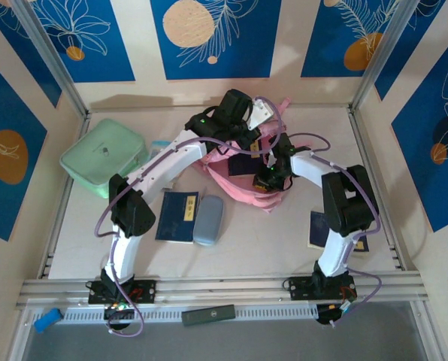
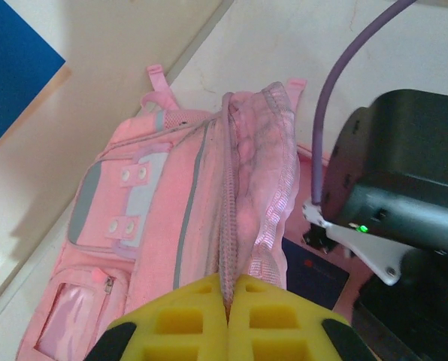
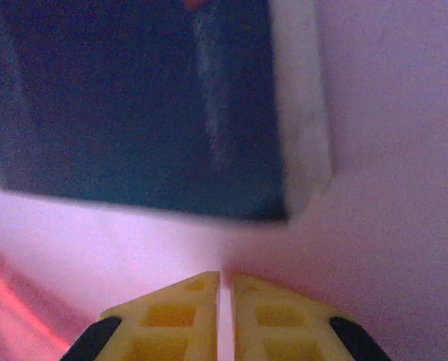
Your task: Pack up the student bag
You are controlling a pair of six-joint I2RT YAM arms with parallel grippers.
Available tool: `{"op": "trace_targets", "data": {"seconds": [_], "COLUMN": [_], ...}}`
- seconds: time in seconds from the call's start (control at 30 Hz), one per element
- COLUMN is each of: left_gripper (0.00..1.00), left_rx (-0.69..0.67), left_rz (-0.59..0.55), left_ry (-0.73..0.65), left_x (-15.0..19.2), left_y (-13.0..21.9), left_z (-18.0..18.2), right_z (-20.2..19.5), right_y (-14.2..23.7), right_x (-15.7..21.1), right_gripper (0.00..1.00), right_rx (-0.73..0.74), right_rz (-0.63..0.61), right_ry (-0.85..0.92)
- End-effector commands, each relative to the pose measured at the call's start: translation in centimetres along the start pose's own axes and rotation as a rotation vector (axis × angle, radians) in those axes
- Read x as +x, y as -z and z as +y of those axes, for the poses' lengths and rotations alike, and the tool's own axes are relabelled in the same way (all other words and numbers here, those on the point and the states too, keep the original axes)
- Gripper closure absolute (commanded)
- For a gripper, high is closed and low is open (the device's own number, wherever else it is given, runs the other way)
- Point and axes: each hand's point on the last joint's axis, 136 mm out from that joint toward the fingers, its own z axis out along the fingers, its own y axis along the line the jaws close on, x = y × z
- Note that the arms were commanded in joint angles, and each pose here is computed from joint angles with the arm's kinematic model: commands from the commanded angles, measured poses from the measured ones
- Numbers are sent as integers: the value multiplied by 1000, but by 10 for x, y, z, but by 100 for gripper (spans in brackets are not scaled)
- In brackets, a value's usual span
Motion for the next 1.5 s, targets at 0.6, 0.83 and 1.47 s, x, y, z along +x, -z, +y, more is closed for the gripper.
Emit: {"op": "trace_targets", "data": {"seconds": [0.6,0.83,1.47], "left_gripper": [100,100,39], "left_rx": [-34,14,-134], "left_rz": [-69,-12,332], "left_ry": [86,160,828], "left_x": [-18,0,212], "left_y": [7,-7,119], "left_z": [5,-7,-36], "right_z": [5,-2,89], "right_y": [61,112,75], "right_x": [-62,-9,159], "right_gripper": [95,90,58], "right_rx": [-178,-127,-26], "right_rz": [-297,-298,82], "right_ry": [16,17,220]}}
